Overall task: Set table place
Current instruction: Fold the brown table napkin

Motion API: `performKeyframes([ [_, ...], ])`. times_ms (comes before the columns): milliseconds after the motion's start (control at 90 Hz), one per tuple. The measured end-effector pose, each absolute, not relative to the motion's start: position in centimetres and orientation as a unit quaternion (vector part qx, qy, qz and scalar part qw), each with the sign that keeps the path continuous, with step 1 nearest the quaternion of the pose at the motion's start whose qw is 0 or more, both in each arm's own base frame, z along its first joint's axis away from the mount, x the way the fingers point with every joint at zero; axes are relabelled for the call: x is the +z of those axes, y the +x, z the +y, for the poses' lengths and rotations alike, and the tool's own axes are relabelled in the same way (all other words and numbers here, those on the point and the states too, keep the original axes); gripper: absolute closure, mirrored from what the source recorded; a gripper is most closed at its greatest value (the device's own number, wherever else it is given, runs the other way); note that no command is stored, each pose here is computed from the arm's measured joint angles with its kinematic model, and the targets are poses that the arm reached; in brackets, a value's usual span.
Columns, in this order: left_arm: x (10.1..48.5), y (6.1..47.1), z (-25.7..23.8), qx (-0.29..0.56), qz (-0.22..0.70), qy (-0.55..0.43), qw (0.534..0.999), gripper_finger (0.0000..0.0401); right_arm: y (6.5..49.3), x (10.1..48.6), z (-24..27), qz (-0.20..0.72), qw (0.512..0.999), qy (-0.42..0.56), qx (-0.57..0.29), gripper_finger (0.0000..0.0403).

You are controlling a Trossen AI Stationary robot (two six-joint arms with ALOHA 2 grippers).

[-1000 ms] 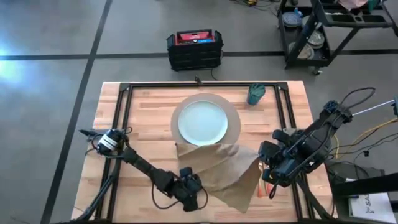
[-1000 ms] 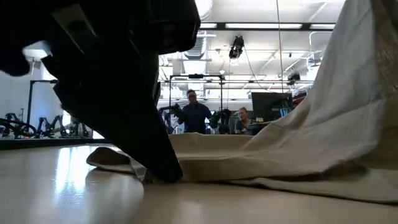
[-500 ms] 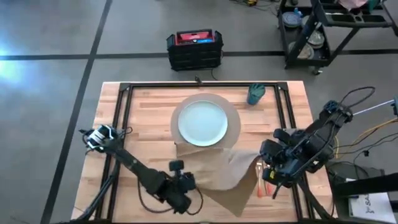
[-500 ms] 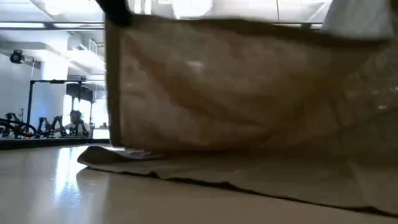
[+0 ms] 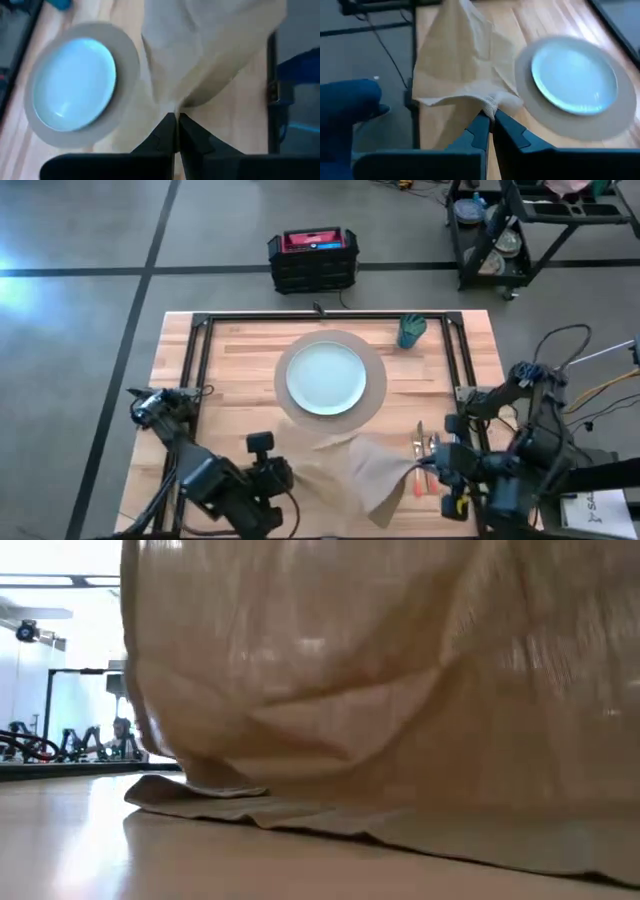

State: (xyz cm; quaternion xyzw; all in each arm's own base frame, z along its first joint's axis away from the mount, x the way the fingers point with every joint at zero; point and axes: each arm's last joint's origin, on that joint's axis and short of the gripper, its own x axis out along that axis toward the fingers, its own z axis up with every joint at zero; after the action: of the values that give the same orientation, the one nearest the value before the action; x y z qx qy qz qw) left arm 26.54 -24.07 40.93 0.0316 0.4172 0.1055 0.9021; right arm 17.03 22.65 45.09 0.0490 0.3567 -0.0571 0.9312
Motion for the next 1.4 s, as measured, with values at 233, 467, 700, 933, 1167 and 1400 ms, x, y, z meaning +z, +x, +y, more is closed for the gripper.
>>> performKeyframes([
  [233, 44.3, 23.1, -23.2, 0.098, 0.351, -0.009, 0.931, 0.0401, 17.3, 45.6, 23.1, 0.344, 0.937, 0.031, -0.049, 0.0403],
  [467, 46.7, 21.3, -24.5, 0.052, 0.276, -0.042, 0.959, 0.0401, 17.3, 45.7, 23.0, 0.332, 0.941, 0.028, -0.059, 0.0403],
  [700, 49.6, 19.1, -25.8, -0.010, 0.184, -0.044, 0.982, 0.0401, 17.1, 45.8, 22.9, 0.320, 0.945, 0.023, -0.064, 0.0403],
  [933, 50.1, 16.9, -25.3, -0.007, 0.182, -0.048, 0.982, 0.0401, 16.7, 45.9, 23.1, 0.307, 0.949, 0.017, -0.067, 0.0403],
  [1167, 47.8, 16.0, -23.8, 0.060, 0.264, -0.062, 0.961, 0.0401, 16.8, 46.0, 23.1, 0.297, 0.952, 0.014, -0.074, 0.0403],
  [1400, 45.7, 16.5, -23.9, 0.069, 0.296, -0.018, 0.952, 0.0401, 17.9, 45.8, 22.1, 0.304, 0.948, 0.007, -0.092, 0.0403],
])
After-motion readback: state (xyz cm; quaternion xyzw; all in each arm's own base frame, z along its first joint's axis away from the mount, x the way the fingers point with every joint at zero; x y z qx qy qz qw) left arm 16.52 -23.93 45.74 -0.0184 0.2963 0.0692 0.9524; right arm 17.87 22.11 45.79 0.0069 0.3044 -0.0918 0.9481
